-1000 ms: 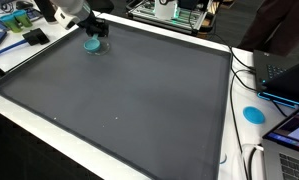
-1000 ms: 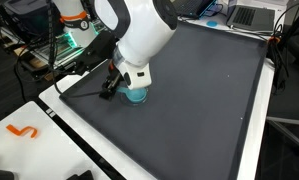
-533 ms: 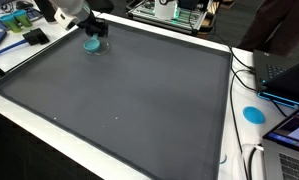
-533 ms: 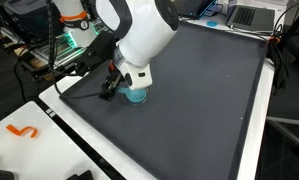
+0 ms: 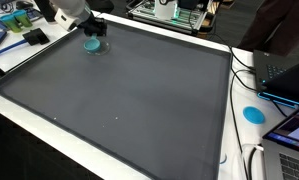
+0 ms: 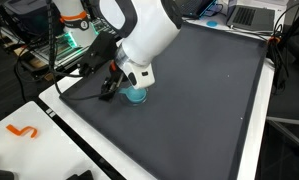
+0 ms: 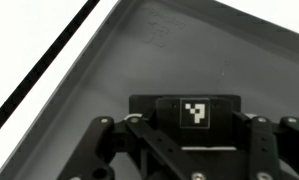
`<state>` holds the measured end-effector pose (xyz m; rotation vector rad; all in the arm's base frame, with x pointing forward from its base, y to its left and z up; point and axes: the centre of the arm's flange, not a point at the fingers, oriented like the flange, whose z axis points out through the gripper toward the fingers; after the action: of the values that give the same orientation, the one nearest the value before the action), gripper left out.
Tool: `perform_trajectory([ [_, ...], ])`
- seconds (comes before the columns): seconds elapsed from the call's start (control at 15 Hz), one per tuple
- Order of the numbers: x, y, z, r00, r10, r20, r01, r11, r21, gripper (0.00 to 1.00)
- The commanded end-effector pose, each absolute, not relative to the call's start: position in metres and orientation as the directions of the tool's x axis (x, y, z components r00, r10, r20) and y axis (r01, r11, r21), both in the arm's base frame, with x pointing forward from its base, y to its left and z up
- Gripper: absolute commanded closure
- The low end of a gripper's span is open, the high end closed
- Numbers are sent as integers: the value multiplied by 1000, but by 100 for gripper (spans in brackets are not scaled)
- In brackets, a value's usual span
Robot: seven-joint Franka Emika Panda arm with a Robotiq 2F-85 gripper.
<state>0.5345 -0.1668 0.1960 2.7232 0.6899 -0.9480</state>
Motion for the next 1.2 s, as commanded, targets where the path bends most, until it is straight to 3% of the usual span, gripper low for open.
perform_trajectory([
  [0.0, 527, -176, 149, 681, 324, -657, 415, -909, -18, 72],
  [0.4, 526, -184, 157, 725, 279, -630, 323, -945, -46, 72],
  [1.13, 517, -185, 205, 776, 340, -531, 395, -919, -10, 72],
])
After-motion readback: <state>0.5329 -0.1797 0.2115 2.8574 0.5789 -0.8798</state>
